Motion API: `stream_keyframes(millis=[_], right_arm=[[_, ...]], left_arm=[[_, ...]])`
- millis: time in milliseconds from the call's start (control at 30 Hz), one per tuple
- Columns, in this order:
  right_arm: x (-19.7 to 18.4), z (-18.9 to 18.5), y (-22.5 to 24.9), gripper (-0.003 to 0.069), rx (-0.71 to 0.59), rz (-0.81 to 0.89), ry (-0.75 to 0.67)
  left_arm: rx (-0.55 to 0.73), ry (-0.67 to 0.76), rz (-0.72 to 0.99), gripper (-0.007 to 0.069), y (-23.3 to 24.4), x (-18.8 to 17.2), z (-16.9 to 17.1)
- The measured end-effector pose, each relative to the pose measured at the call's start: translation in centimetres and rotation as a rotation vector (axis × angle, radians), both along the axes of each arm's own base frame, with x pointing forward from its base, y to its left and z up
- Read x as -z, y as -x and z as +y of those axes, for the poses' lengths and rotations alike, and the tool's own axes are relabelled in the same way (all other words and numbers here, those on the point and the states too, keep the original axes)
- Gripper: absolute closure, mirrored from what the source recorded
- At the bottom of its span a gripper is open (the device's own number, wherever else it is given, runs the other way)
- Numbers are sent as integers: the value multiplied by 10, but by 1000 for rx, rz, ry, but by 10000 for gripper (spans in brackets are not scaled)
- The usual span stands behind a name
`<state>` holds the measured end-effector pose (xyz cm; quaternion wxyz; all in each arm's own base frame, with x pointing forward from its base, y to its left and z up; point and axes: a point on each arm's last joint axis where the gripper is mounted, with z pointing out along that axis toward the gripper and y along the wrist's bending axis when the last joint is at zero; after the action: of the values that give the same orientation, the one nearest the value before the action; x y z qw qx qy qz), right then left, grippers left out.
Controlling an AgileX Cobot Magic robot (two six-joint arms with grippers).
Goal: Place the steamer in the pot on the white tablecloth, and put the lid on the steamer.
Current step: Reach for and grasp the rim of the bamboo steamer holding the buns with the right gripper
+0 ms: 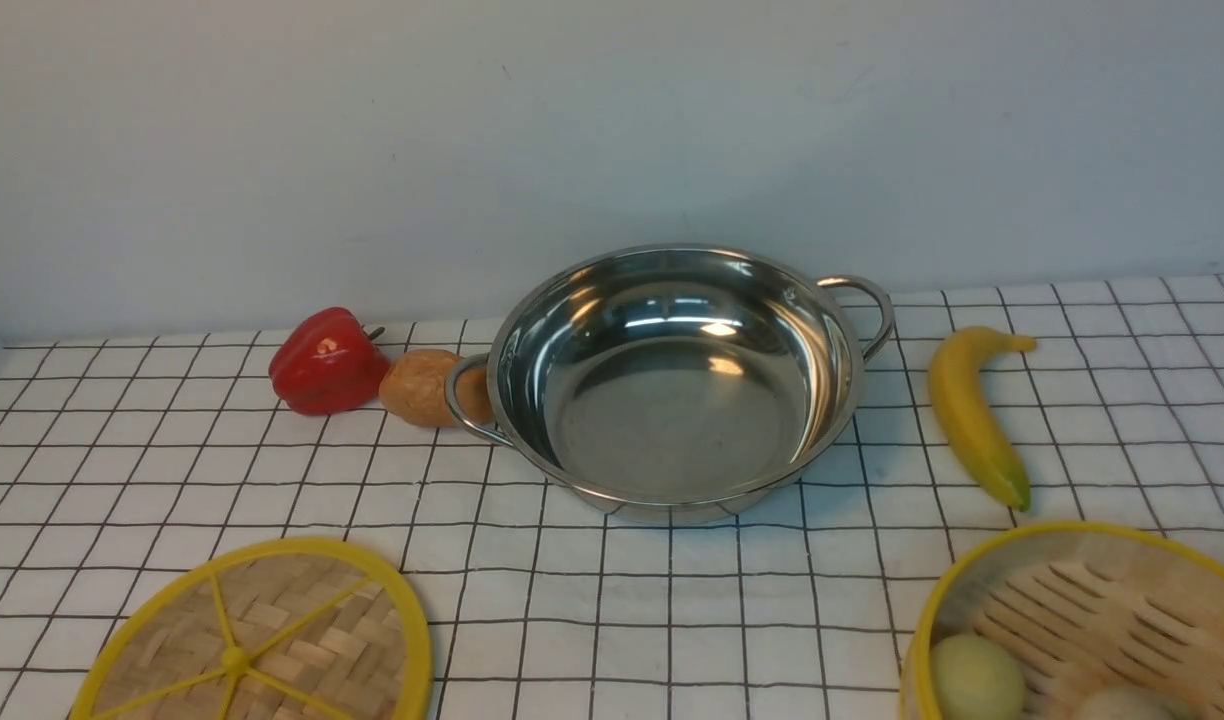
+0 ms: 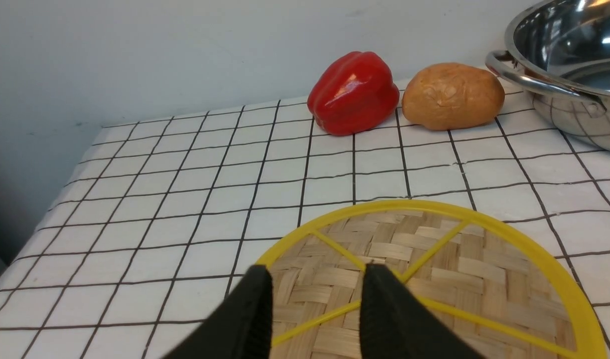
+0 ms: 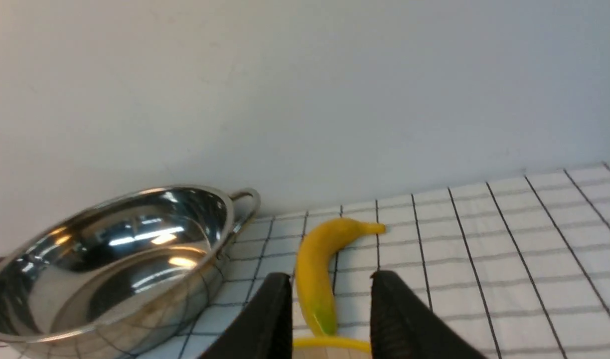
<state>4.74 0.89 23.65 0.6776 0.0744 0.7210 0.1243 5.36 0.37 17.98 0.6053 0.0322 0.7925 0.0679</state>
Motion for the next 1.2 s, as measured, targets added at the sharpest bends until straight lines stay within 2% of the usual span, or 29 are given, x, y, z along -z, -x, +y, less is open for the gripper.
stream_keyframes(millis=[67,133,333,467,633,833,1033,1200], right_arm=[[-36,5,14,416,-48,-44,15],[-55,8,24,416,-79,-65,10],[-80,13,37,416,-131,-131,-59],[-82,16,38,416,-166,-140,-151],[-82,17,38,416,-174,-138,-165],[-82,17,35,416,-174,-121,-115],[-75,19,26,416,-199,-15,-42],[-64,22,11,416,-241,165,-19]], left_arm=[[0,0,0,382,0,0,0],[0,0,0,382,0,0,0],[0,0,0,382,0,0,0],[0,0,0,382,0,0,0],[0,0,0,382,0,0,0],[0,0,0,382,0,0,0],[0,16,-46,382,-1,-4,0],[-15,267,-212,382,-3,-17,-3]])
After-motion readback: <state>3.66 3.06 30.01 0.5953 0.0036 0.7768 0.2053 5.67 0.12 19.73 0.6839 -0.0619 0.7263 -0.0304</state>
